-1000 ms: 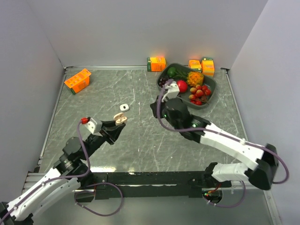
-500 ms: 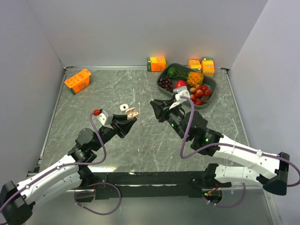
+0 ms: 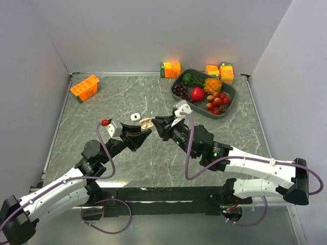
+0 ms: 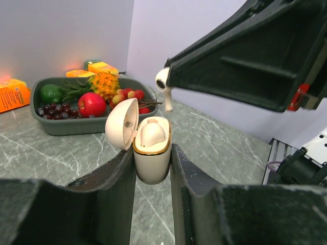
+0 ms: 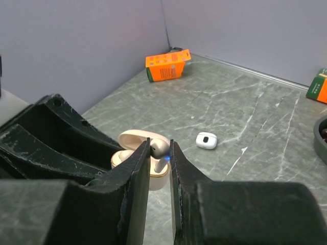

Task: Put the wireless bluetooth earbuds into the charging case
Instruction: Place the earbud in the charging case.

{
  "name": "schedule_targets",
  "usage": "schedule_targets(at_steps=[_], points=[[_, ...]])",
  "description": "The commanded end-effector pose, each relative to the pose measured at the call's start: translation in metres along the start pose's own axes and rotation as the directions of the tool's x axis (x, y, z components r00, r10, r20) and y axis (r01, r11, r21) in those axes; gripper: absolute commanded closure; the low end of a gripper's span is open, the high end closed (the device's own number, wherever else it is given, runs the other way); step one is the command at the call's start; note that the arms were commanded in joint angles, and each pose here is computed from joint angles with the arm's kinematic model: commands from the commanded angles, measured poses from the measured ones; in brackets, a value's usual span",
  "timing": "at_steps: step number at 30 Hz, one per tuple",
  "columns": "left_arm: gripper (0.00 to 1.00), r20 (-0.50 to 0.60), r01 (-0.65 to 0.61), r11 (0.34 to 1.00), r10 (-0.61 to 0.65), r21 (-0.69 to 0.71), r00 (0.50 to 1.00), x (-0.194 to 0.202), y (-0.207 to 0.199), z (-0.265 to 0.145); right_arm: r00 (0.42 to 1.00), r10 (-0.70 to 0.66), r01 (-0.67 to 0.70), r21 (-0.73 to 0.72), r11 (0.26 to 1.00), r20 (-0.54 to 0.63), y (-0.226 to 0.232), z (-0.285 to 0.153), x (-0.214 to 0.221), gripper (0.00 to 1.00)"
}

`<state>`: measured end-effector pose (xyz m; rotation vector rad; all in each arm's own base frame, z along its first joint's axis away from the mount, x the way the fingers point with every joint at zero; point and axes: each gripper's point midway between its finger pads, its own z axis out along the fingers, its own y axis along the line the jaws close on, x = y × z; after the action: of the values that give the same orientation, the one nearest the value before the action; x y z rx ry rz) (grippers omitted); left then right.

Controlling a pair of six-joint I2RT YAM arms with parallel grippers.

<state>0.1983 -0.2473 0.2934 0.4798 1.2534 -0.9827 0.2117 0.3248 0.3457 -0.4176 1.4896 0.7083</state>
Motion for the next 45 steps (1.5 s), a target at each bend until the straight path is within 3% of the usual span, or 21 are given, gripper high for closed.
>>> schedule_targets(at_steps=[1,14,34,45], points=[[0.99,0.104,-0.004,0.998,-0.003,0.06,0.995,-0.037,-0.015,0.003,0.998,0.02,-0.018,-0.035,0.999,0.062,0.012,0.002,-0.026,1.0],[0.99,0.095,0.003,0.997,-0.011,0.075,0.995,-0.034,-0.018,0.0,0.999,-0.003,0.006,-0.064,0.998,0.046,0.022,0.003,-0.024,1.0],[0.99,0.09,0.008,0.997,-0.015,0.079,0.996,-0.032,-0.019,-0.001,0.987,-0.156,0.157,-0.046,0.987,0.022,0.016,0.003,-0.009,1.0],[0.99,0.097,0.006,0.997,-0.013,0.073,0.995,-0.033,-0.017,-0.001,0.982,-0.189,0.187,-0.108,0.976,-0.012,0.028,-0.002,0.003,1.0]])
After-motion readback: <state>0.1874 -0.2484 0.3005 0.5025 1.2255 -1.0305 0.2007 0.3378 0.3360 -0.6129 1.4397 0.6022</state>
